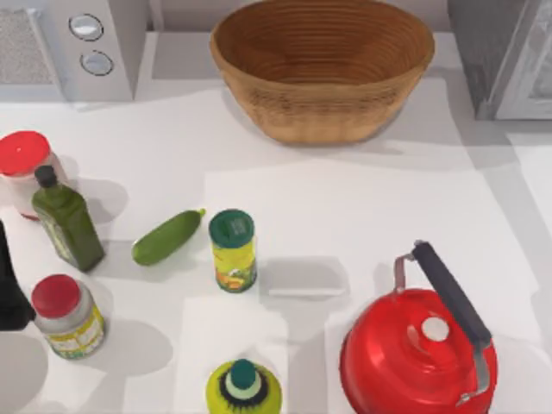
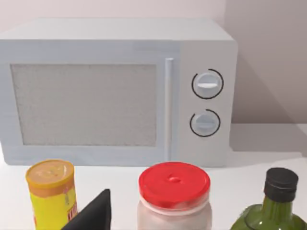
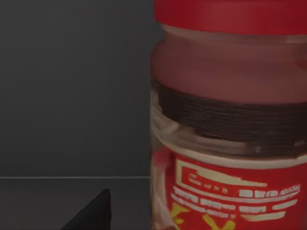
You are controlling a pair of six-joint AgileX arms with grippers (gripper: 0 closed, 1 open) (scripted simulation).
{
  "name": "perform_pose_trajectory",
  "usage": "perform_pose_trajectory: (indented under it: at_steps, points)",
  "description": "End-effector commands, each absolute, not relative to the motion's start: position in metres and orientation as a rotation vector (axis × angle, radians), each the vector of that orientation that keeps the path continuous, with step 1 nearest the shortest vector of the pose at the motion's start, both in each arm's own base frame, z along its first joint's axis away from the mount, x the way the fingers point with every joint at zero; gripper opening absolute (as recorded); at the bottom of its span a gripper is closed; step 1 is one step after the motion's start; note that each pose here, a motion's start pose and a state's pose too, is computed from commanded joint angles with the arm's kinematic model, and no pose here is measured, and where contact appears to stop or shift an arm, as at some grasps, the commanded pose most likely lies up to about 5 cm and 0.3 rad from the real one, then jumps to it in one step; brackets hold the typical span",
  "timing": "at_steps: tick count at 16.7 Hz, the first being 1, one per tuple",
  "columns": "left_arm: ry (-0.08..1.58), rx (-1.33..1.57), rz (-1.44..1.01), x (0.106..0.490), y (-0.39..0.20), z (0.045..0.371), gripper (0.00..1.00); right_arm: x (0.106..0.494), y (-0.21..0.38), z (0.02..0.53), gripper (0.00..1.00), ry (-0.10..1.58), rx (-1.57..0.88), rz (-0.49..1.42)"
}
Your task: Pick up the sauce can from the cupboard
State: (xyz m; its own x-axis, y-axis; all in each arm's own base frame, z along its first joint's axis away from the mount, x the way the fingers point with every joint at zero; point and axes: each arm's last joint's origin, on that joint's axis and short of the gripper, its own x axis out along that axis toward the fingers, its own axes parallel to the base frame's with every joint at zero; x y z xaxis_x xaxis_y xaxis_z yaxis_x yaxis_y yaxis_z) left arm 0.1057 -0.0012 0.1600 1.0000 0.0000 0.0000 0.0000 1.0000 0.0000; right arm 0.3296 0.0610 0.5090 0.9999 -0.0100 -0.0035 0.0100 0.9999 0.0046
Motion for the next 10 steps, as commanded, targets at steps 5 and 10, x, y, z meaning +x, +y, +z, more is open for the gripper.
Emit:
perform_pose_trajectory:
  at_steps: [5, 10]
  points:
    - [0.0, 0.0, 0.0, 0.106, -0.001, 0.16, 1.0, 0.343, 0.061, 0.51, 1.0, 0.004, 0.005, -0.01]
    - [0.0, 0.0, 0.0, 0.106, -0.001, 0.16, 1.0, 0.378, 0.061, 0.51, 1.0, 0.003, 0.005, -0.01]
